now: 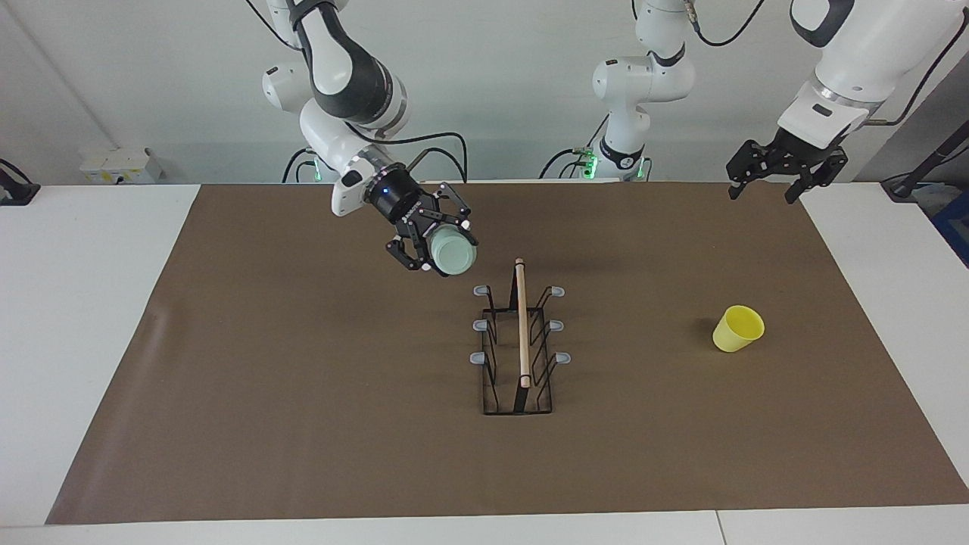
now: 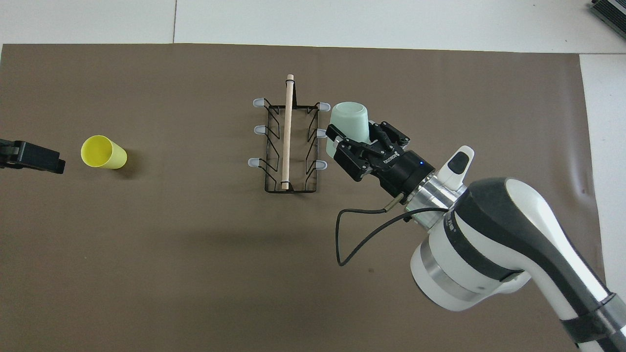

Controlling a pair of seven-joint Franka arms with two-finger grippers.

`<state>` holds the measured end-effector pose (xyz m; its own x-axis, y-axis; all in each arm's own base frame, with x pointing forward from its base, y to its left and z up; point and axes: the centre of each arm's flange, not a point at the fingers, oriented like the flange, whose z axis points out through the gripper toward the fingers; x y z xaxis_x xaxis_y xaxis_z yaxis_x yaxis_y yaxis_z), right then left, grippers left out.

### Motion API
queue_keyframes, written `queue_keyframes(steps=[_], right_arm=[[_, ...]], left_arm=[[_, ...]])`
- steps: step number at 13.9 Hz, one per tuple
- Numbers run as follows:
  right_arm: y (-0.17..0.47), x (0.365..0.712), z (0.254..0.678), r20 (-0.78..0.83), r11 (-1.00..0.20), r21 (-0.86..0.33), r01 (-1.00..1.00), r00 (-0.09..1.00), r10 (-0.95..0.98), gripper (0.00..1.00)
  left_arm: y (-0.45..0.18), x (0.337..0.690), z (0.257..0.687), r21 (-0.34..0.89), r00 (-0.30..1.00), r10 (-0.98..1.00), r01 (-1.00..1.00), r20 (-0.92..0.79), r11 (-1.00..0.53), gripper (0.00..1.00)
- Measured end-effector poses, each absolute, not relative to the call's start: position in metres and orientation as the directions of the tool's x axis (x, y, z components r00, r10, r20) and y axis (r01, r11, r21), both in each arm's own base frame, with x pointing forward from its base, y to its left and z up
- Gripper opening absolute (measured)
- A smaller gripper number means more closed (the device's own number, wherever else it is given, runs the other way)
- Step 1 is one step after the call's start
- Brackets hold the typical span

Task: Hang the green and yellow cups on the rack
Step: 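Carry the green cup with the right gripper to the rack's peg, then hang the green cup on the peg while the left gripper reaches the yellow cup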

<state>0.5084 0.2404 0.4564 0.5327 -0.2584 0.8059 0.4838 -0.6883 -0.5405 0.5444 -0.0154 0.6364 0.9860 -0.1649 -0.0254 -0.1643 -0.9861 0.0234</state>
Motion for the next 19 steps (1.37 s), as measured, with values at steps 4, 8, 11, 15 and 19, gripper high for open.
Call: queue_keyframes(steps=[4,8,11,15,19], right_arm=[[0.25,0.492,0.42,0.846,-0.666,-0.504,0.55,0.468,-0.254,0.69],[0.247,0.491,0.409,0.91,-0.656,-0.404,0.638,0.355,-0.215,0.69],[0.243,0.487,0.393,0.948,-0.662,-0.308,0.684,0.275,-0.158,0.69],[0.25,0.483,0.373,0.963,-0.642,-0.267,0.719,0.23,-0.143,0.69],[0.258,0.477,0.361,0.977,-0.621,-0.212,0.755,0.169,-0.127,0.69]], left_arm=[[-0.018,0.544,0.636,0.024,0.985,-0.168,-0.167,-0.029,-0.986,1.0],[-0.006,0.545,0.637,0.023,0.991,-0.134,-0.134,-0.021,-0.991,1.0],[0.012,0.551,0.626,0.023,0.995,-0.094,-0.093,-0.037,-0.995,1.0],[0.058,0.59,0.596,0.088,0.991,0.12,0.126,-0.063,-0.988,1.0],[0.111,0.636,0.553,0.201,0.876,0.461,0.481,-0.14,-0.853,1.0]])
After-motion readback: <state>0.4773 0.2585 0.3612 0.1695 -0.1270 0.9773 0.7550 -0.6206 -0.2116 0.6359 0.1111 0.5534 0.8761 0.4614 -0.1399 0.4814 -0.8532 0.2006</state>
